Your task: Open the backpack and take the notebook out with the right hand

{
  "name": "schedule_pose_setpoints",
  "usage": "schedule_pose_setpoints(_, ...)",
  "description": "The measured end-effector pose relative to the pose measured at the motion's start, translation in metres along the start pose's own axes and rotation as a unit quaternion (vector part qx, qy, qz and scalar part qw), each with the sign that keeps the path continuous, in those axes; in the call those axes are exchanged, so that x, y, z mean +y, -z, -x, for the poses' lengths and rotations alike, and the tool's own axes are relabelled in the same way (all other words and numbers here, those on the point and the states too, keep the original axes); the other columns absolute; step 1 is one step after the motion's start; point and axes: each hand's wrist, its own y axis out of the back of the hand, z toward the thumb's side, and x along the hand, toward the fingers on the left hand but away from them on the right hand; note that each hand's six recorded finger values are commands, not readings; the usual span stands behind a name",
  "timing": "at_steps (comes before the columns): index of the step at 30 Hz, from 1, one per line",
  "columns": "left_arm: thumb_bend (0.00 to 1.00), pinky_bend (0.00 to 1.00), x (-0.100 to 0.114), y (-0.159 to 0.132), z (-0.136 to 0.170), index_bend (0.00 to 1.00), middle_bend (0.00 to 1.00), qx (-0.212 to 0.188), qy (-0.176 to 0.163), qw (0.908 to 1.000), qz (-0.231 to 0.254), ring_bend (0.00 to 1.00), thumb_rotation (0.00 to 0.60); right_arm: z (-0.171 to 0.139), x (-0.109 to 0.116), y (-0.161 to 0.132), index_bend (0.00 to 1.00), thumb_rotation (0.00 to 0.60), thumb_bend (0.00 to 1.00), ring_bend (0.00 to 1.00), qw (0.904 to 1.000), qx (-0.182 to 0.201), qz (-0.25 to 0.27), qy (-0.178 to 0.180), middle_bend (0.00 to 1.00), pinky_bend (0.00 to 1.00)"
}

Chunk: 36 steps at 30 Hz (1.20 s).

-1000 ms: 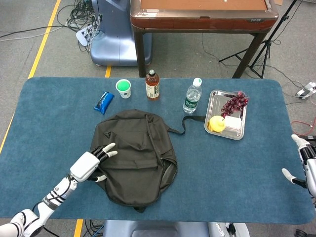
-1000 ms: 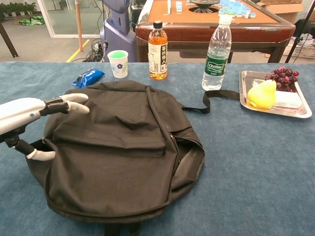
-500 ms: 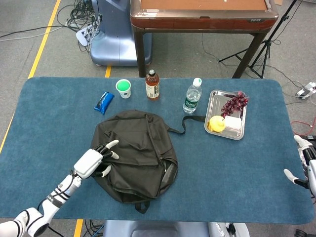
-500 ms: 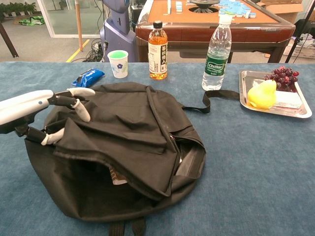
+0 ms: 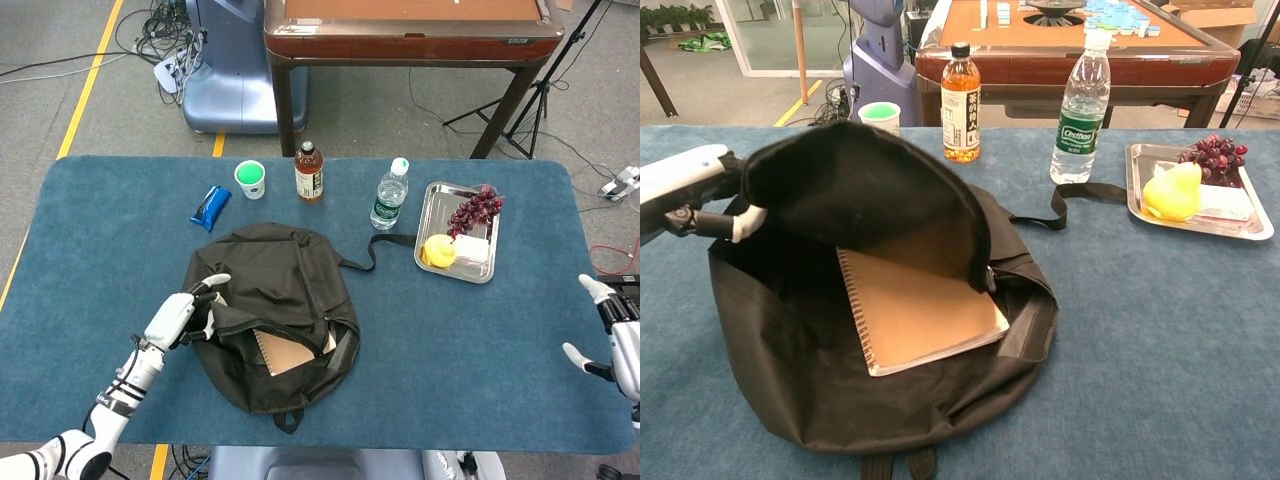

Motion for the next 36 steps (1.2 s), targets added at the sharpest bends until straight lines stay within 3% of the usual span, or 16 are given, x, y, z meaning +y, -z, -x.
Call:
schedule_pose_setpoints(7,0.66,0.17,0.007,0.0,-0.006,0.65,0.17,0.06,-0.01,0.9961,0.064,0.15,0.6,0.003,-0.01,-0.034,0.1,0.6,0.14,0.21,0.9967,0.074,0.011,-0.032,0.2,0.35)
schedule_pose_setpoints(13,0.66,0.17,0.017,-0.002,-0.012,0.65,0.2,0.09,-0.025,0.993,0.073,0.16,0.6,0.007,-0.024,-0.073,0.1,0.6,0.14,0.21,0.9854,0.152,0.021,-0.073,0.2,0.35)
schedule_pose_setpoints(19,0.66,0.19,0.024,0.0,-0.019,0.64,0.24,0.12,-0.036,0.9896,0.071,0.17,0.6,0.009,-0.044,-0.112,0.12,0.6,0.14,0.21,0.9645,0.229,0.028,-0.128,0.2,0.35)
schedule_pose_setpoints(23,0.67,0.2,0.029,0.002,-0.024,0.63,0.24,0.141,-0.043,0.9861,0.076,0.17,0.6,0.009,-0.058,-0.14,0.12,0.6,0.14,0.21,0.9455,0.281,0.032,-0.162,0.2,0.35)
schedule_pose_setpoints(36,0.68,0.22,0.039,-0.003,-0.03,0.6,0.24,0.194,-0.064,0.9711,0.123,0.18,0.6,0.012,-0.083,-0.205,0.12,0.6,0.14,0.21,0.9017,0.374,0.058,-0.209,0.2,0.35)
